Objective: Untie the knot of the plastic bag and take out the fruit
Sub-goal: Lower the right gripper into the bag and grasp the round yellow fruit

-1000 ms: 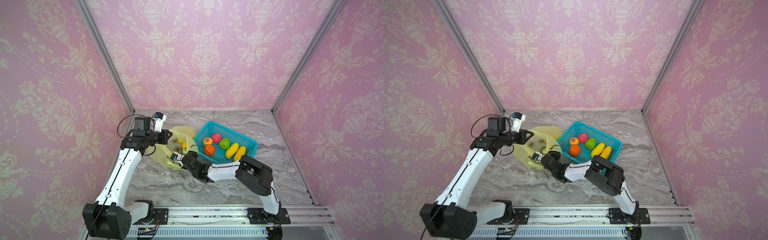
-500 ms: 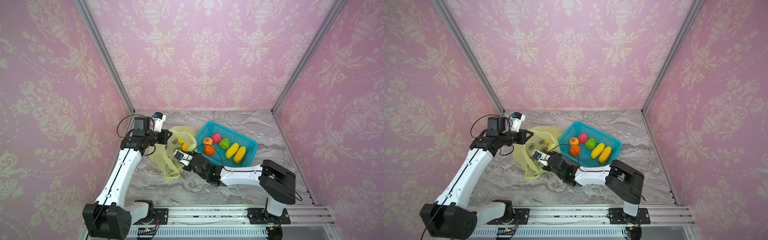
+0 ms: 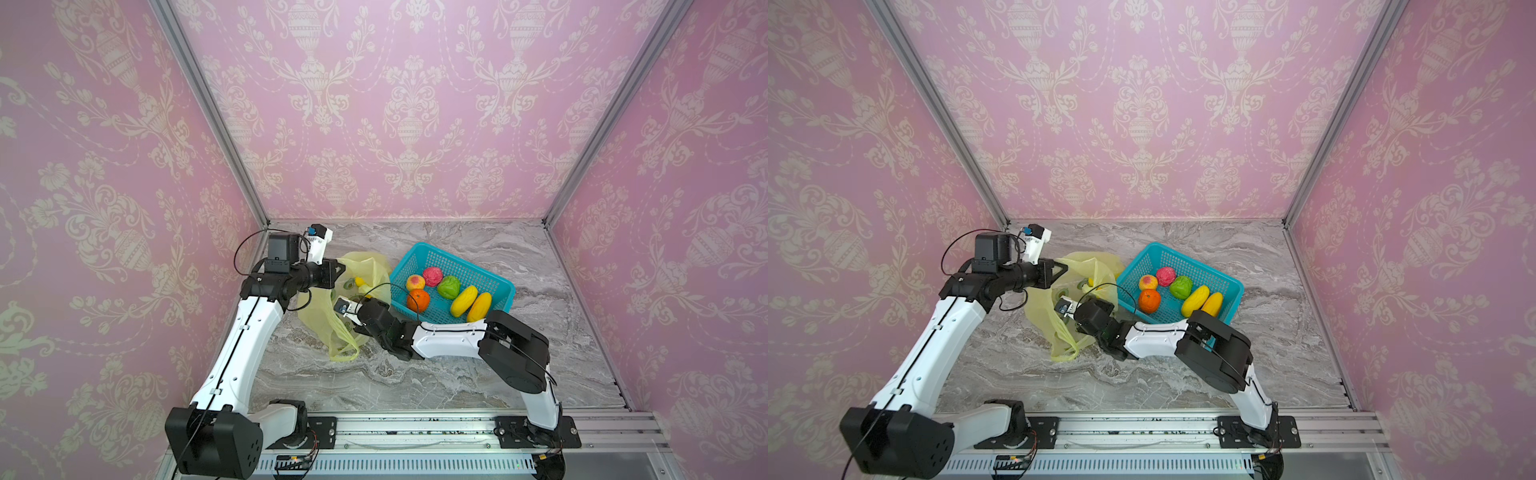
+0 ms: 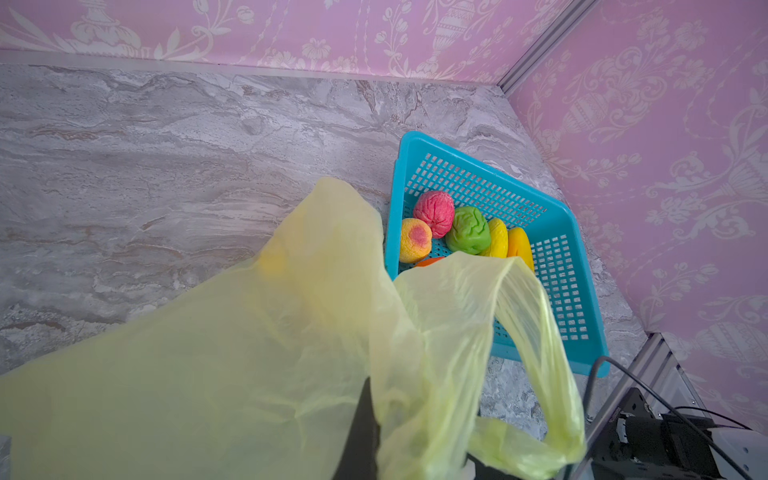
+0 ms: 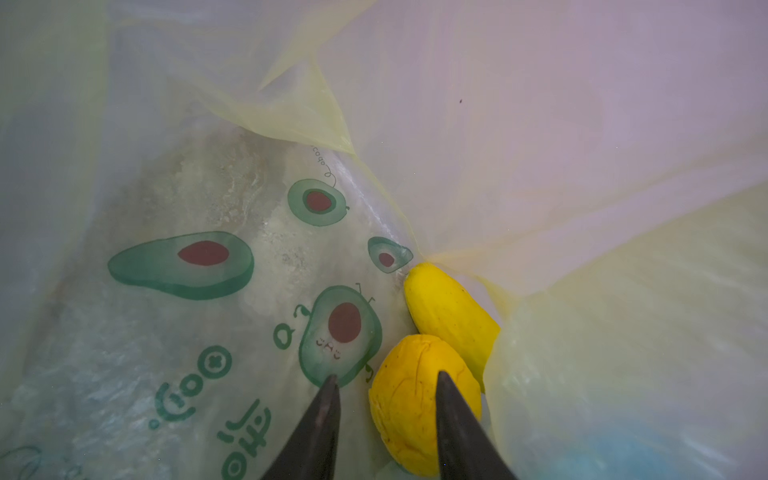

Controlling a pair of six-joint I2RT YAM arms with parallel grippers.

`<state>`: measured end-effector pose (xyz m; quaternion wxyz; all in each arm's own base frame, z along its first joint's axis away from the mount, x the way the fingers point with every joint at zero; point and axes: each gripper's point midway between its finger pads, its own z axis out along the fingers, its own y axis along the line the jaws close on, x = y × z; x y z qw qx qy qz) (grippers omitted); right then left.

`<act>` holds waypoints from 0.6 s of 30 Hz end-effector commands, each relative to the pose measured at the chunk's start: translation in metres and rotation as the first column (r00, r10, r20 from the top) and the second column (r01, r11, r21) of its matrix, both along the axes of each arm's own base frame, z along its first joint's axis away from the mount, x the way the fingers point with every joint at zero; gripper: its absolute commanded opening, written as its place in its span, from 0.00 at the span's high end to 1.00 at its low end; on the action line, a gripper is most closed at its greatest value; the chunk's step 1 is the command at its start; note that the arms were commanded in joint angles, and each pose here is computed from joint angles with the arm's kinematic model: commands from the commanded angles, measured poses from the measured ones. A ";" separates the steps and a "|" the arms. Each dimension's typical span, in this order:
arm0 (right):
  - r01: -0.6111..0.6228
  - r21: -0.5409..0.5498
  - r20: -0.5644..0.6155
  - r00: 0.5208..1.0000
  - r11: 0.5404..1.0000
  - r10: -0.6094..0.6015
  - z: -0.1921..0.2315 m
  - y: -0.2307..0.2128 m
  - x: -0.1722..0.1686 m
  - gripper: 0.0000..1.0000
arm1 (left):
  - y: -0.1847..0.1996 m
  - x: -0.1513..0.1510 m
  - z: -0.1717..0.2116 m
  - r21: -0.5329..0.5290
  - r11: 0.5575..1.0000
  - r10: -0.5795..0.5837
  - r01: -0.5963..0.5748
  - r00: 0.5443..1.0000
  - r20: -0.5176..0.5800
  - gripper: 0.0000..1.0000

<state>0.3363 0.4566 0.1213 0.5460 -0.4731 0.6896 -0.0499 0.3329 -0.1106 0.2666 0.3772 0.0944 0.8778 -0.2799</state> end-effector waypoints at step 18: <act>0.296 -0.199 0.049 0.955 0.934 -0.292 -0.033 -0.028 0.062 0.13 | -0.003 -0.005 0.020 -0.035 0.999 -0.023 0.025 0.998 0.051 1.00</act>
